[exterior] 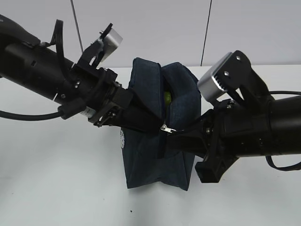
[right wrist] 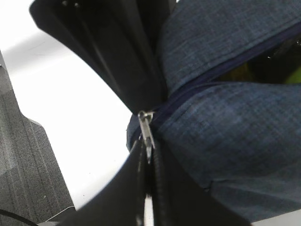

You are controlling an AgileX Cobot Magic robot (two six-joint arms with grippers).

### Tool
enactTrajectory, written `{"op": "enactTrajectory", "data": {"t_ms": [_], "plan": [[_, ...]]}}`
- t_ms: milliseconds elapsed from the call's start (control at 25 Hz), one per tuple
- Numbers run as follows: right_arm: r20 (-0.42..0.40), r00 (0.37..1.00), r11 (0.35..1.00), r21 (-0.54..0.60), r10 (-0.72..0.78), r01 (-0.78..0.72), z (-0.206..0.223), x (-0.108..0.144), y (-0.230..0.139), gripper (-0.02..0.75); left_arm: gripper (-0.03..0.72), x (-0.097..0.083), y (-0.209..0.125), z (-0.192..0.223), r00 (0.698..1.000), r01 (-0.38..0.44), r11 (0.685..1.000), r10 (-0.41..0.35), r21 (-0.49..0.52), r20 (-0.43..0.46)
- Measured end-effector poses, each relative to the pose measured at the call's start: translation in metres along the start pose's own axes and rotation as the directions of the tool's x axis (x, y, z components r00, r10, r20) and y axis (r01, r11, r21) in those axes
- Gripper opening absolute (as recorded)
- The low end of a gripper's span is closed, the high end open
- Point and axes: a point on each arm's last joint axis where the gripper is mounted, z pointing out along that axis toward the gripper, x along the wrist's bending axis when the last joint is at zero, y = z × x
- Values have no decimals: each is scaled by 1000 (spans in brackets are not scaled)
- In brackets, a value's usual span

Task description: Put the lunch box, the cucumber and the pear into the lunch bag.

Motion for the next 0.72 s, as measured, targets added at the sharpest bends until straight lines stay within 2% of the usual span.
{"op": "enactTrajectory", "data": {"t_ms": [120,480,720], "plan": [[11,1000,1000,1,0,0,0,-1,0,6,216,-1,-1,-1,1000,-3,1000,3,7,6],[19,1000,1000,2,0,0,0,-2,0,6,177,2,-1,-4,1000,4,1000,-4,12,8],[26,1000,1000,-6,-8,8,0,-3,3,6,27,2,-1,-4,1000,3,1000,-3,14,8]]}}
